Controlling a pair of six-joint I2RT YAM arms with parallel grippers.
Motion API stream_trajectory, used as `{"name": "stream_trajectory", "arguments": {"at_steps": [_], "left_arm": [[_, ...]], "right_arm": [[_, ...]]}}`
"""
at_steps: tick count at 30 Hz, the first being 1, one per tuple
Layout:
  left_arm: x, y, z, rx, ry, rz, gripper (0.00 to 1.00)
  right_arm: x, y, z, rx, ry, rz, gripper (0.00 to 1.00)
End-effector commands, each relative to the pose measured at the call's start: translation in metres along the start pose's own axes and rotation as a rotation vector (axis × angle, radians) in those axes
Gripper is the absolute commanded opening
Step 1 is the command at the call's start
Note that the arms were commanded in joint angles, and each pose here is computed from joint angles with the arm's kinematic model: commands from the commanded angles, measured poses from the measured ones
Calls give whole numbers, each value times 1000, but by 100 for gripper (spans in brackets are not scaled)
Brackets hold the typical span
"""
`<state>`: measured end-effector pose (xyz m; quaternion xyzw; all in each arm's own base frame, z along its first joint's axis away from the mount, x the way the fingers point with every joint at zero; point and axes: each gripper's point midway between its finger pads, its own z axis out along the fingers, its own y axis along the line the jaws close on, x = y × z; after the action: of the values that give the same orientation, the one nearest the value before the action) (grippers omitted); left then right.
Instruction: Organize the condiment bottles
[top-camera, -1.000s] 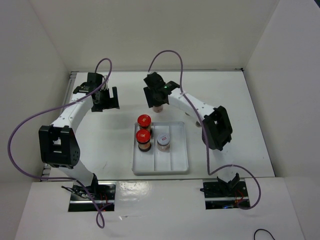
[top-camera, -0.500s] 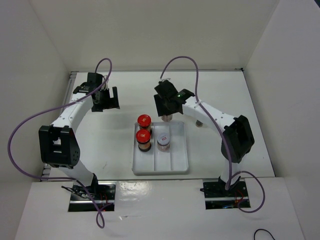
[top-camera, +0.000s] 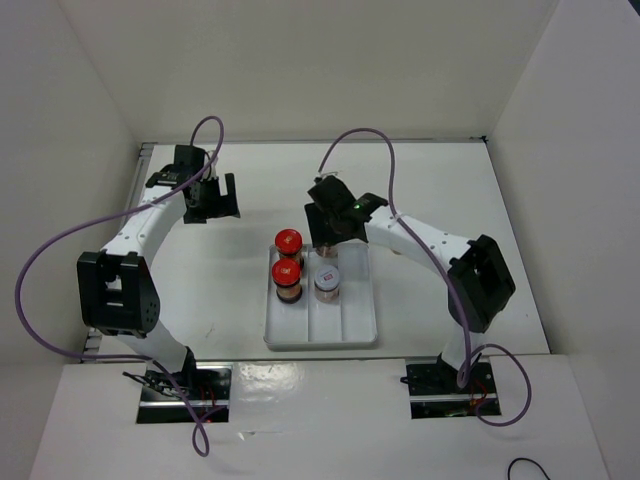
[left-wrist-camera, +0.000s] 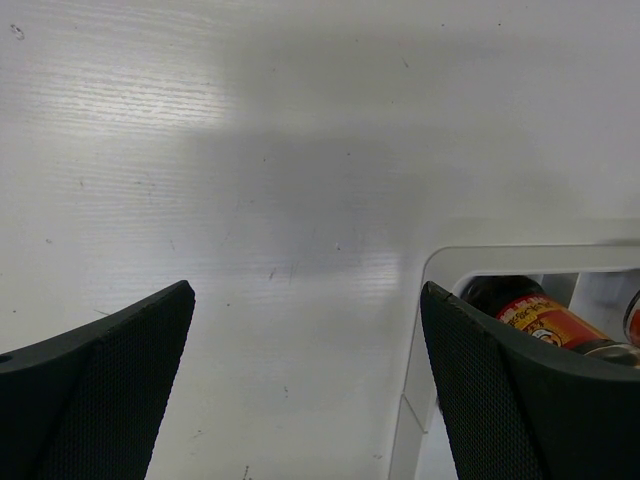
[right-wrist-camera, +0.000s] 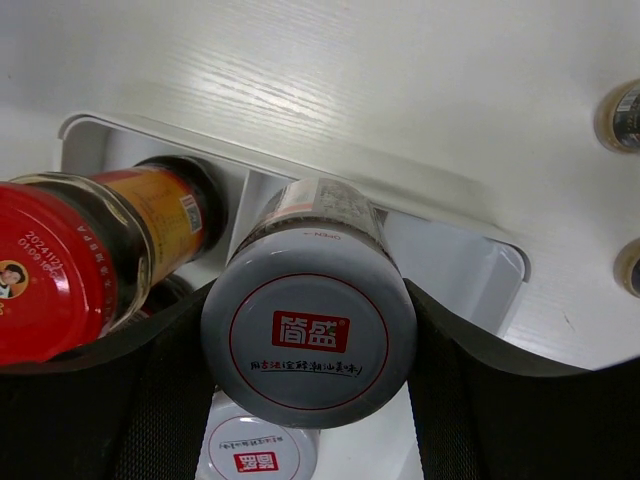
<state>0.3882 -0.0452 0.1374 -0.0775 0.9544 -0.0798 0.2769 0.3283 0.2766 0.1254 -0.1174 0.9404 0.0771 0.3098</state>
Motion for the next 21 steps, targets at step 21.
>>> {"name": "stream_trajectory", "arguments": {"at_steps": [21], "left_arm": [[-8,-3,-14,23,-47,12,100]], "right_arm": [[10,30,16,-29,-55,-20,17]]}}
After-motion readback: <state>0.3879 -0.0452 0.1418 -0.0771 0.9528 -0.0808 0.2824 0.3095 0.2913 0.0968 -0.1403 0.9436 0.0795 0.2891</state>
